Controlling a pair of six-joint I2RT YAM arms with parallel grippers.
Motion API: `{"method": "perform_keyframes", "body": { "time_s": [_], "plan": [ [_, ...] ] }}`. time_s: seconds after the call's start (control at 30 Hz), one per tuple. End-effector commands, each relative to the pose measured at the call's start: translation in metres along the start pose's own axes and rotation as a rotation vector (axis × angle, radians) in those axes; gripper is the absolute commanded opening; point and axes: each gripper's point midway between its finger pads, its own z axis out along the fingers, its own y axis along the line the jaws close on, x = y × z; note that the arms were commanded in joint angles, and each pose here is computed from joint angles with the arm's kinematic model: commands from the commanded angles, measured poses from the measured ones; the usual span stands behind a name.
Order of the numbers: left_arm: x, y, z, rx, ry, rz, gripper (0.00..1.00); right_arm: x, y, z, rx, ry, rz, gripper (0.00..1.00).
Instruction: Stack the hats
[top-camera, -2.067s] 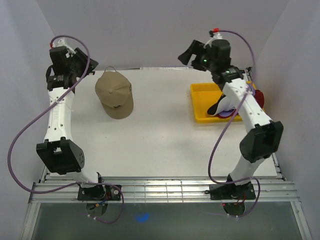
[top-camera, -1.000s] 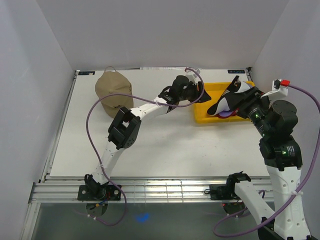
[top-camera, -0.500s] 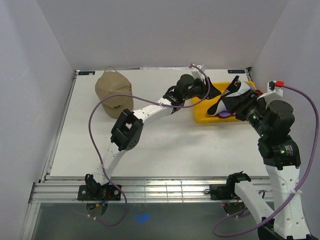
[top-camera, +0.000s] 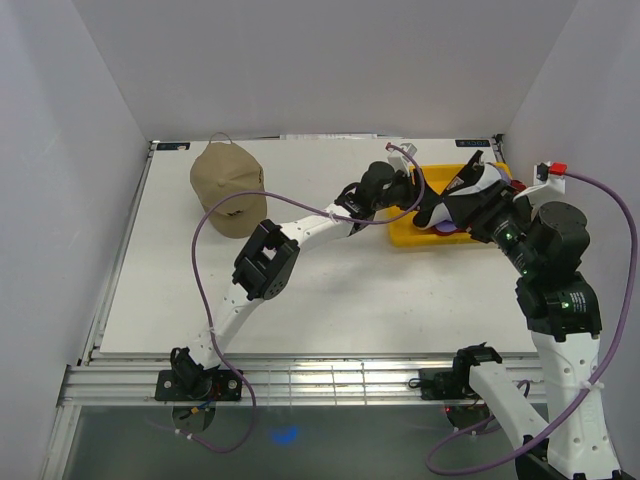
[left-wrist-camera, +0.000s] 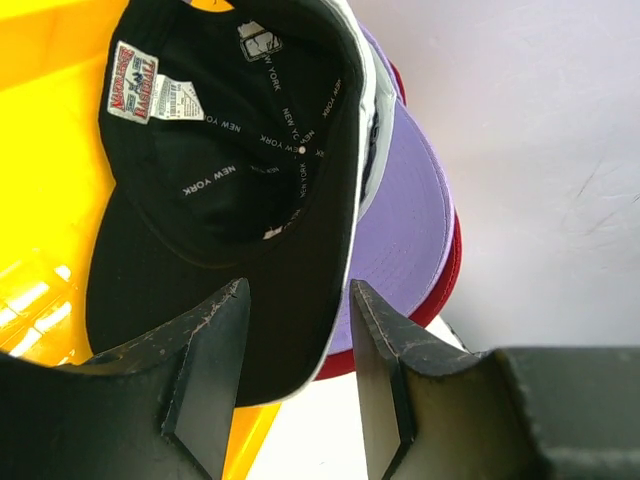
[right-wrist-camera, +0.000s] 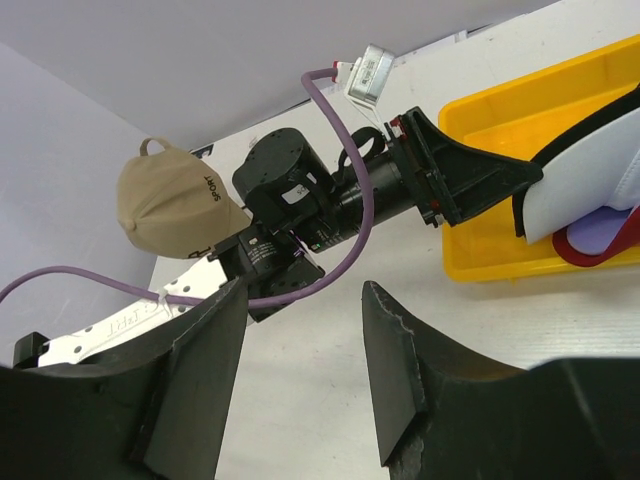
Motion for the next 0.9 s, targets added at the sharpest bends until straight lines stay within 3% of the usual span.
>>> {"method": "perform_keyframes", "body": {
  "time_s": [0.0,0.2,0.4,0.73,0.87],
  "plan": [
    [-0.024,-0.027,-0.006,0.03,-0.047,0.021,0.55,0.0,0.002,0.0,-0.02,-0.008,-0.019,0.55],
    [-0.023,-0.022,-0.006,0.014,-0.041,0.025,0.51,0.003,0.001,0.002,-0.023,0.002,-0.019,0.55],
    [-0.02,-0.018,-0.005,-0.003,-0.042,0.004,0.41,0.004,0.001,0.002,-0.026,0.006,-0.021,0.54],
    [-0.037,-0.036,-0.006,0.038,-0.071,-0.006,0.05,0.005,0.0,0.003,-0.024,0.011,-0.027,0.54],
    [-0.048,-0.049,-0.009,0.065,-0.086,0.001,0.0,0.004,0.0,0.003,-0.021,0.006,-0.029,0.54]
  ]
}}
